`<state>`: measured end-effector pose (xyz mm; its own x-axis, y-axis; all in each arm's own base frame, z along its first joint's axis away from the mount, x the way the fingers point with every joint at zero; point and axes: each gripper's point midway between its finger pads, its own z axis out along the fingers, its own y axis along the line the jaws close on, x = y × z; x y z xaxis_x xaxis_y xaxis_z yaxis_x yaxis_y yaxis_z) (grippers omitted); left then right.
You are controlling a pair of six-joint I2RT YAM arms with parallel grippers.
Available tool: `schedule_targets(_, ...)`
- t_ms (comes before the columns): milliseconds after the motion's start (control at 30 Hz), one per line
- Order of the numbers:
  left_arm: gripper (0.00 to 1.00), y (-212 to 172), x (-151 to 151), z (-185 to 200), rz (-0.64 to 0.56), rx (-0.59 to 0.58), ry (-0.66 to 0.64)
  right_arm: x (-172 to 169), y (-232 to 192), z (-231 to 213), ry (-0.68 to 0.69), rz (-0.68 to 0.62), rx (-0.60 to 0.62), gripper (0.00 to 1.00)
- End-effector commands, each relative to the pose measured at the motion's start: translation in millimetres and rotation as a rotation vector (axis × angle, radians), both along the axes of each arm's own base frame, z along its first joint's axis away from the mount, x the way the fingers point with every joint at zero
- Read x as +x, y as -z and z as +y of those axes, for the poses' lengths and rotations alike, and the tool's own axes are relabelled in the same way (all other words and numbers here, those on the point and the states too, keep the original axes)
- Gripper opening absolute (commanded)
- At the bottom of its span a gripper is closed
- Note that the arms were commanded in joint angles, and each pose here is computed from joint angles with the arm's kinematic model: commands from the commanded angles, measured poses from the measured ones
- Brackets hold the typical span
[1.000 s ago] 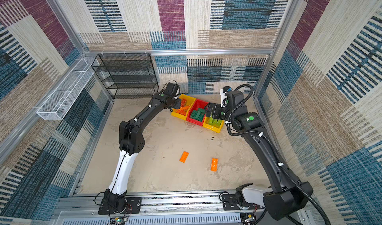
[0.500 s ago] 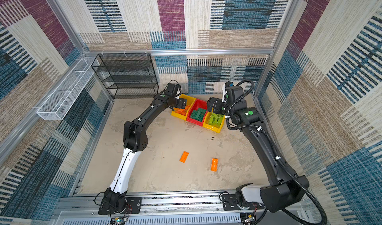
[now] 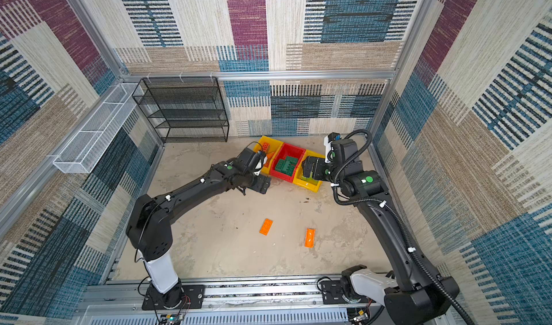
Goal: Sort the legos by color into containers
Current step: 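Lower the left gripper onto an orange 2x4 brick and grasp it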
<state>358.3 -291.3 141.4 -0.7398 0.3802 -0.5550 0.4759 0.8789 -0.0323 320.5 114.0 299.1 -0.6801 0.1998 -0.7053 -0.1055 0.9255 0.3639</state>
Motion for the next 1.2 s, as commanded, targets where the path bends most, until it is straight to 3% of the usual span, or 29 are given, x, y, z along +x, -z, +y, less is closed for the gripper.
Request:
schedule_targets(0, 0.9, 14, -45, 6, 0.04, 0.022, -0.041, -16, 11, 4, -0.027, 0.039, 0.039, 1.0)
schedule_targets(133, 0.89, 31, -90, 2, 0.073, 0.032, -0.049, -39, 31, 5, -0.049, 0.081, 0.066, 1.0)
schedule_targets(267, 0.89, 44, -115, -9, 0.087, 0.054, -0.034, -58, 45, 3, -0.06, 0.116, 0.073, 1.0)
schedule_targets(467, 0.89, 77, -127, -22, 0.135, 0.06, -0.017, -71, 46, 0, -0.058, 0.104, 0.086, 1.0)
schedule_targets(700, 0.81, 108, -130, -29, 0.196, 0.136, 0.029, -78, 36, -9, -0.023, 0.079, 0.085, 1.0)
schedule_targets(867, 0.62, 123, -130, -26, 0.227, 0.184, 0.024, -85, 35, -13, 0.0, 0.081, 0.092, 1.0)
schedule_targets(1033, 0.23, 132, -134, -17, 0.259, 0.226, 0.011, -88, 34, -15, 0.009, 0.082, 0.097, 1.0)
schedule_targets(1167, 0.2, 123, -127, -8, 0.243, 0.246, -0.002, -83, 29, -14, 0.007, 0.071, 0.094, 1.0)
